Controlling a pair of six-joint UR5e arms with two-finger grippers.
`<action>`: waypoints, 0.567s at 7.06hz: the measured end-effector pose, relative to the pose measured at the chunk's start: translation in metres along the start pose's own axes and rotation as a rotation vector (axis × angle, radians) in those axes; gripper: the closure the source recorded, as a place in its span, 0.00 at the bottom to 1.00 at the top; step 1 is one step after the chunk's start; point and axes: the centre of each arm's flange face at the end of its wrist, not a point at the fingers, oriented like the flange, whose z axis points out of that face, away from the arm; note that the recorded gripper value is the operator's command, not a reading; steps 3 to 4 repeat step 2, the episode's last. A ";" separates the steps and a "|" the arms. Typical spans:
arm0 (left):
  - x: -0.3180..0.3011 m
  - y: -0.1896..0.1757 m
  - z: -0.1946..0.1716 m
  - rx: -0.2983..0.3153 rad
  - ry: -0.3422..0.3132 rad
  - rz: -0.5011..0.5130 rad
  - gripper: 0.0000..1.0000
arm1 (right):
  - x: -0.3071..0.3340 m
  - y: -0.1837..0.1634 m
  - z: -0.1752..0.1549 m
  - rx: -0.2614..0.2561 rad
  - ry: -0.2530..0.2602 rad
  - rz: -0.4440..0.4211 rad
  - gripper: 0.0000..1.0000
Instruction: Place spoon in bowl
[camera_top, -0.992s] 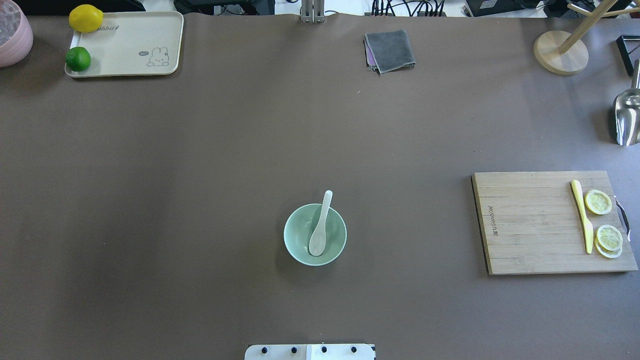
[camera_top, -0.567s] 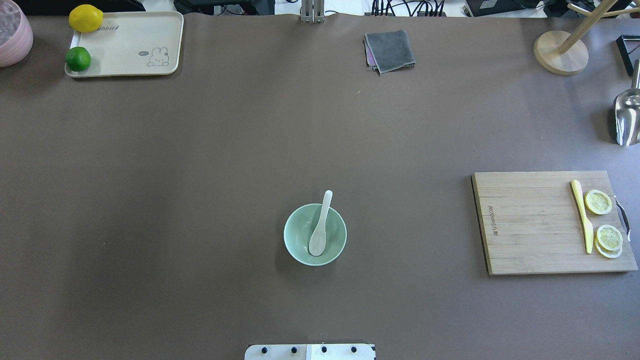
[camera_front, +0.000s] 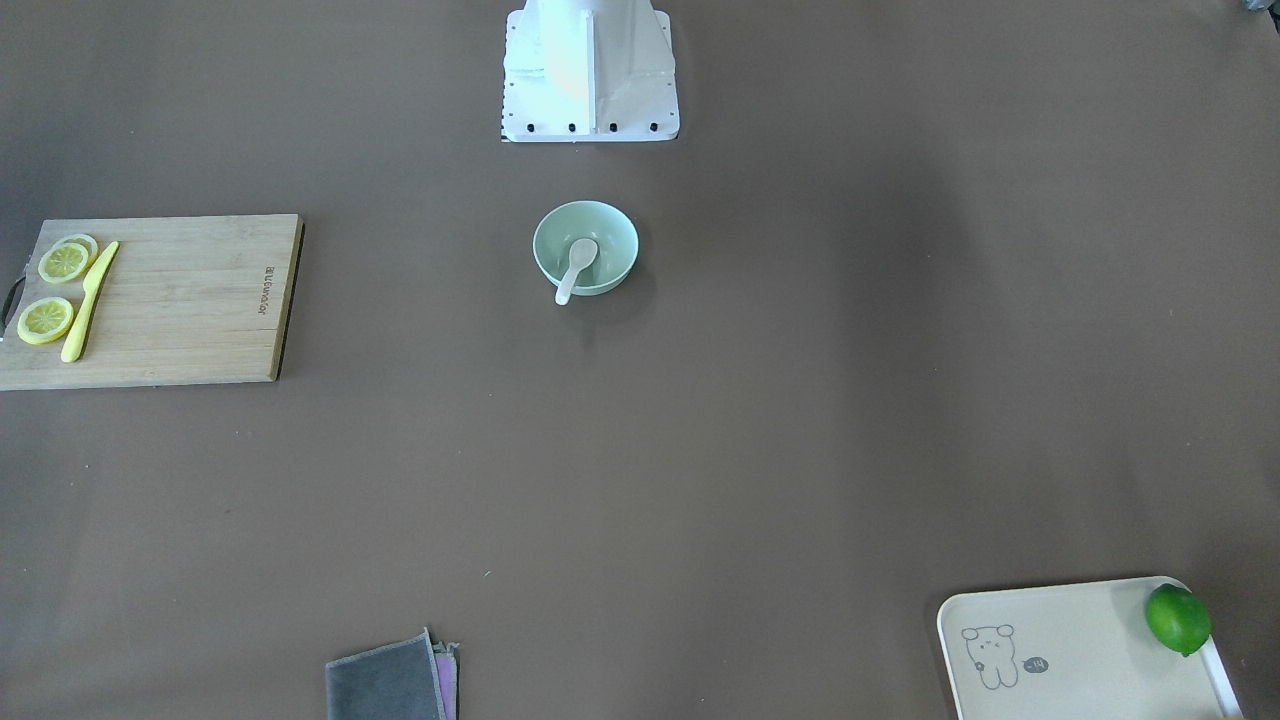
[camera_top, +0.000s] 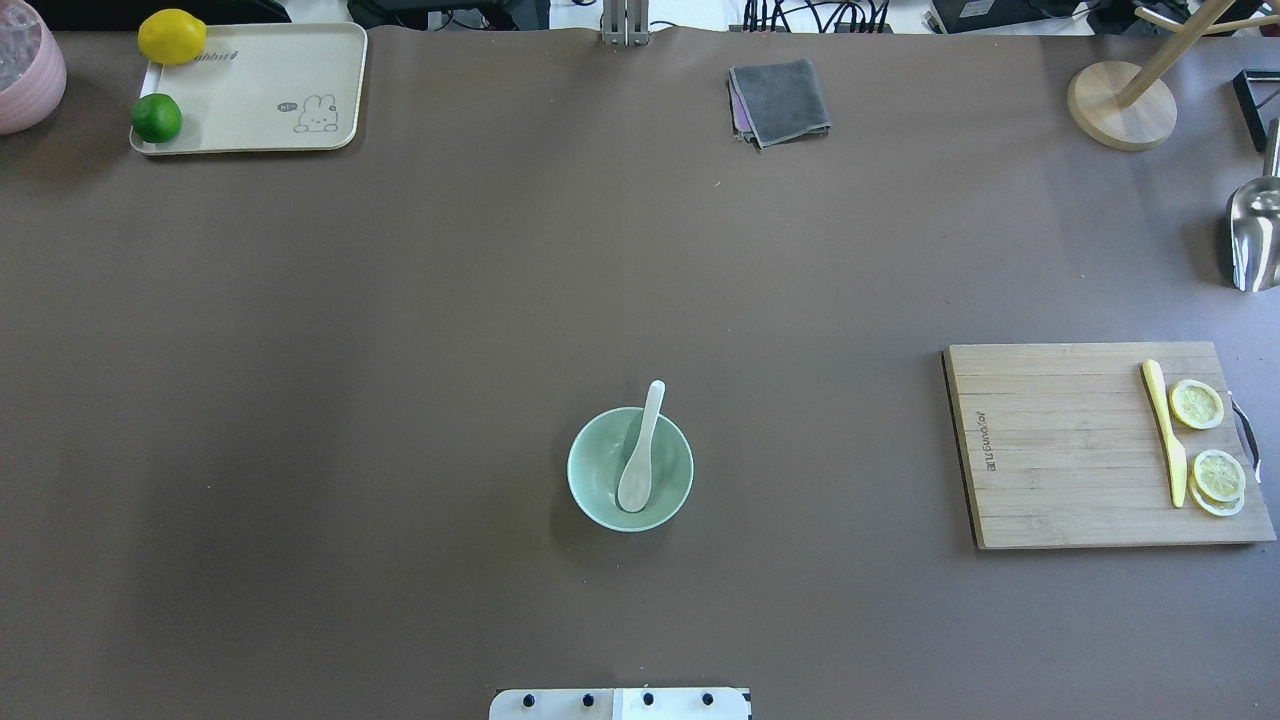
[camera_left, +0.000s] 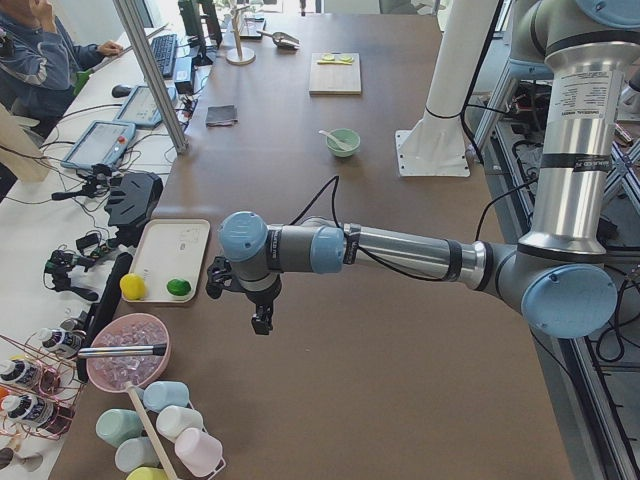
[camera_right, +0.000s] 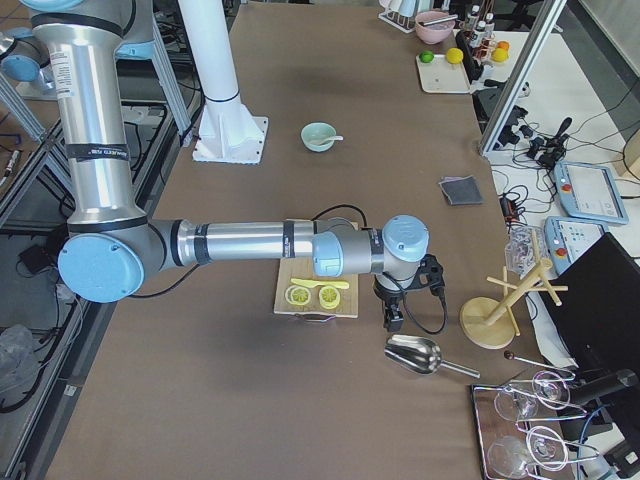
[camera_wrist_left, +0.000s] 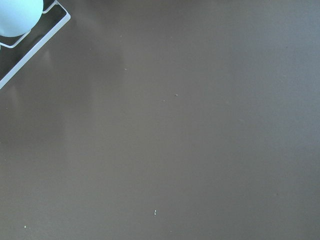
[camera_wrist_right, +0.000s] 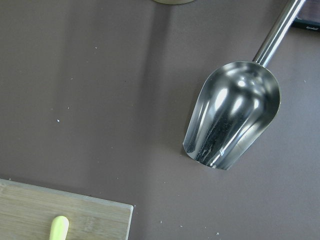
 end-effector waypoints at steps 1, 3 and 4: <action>0.000 0.000 0.000 0.001 0.000 0.001 0.02 | 0.000 0.000 0.000 -0.001 -0.004 0.001 0.00; 0.001 0.000 0.000 0.001 0.000 0.001 0.02 | -0.001 0.000 0.000 -0.001 -0.010 0.002 0.00; 0.001 0.000 0.000 0.001 0.000 0.001 0.02 | -0.001 0.000 0.000 -0.001 -0.010 0.002 0.00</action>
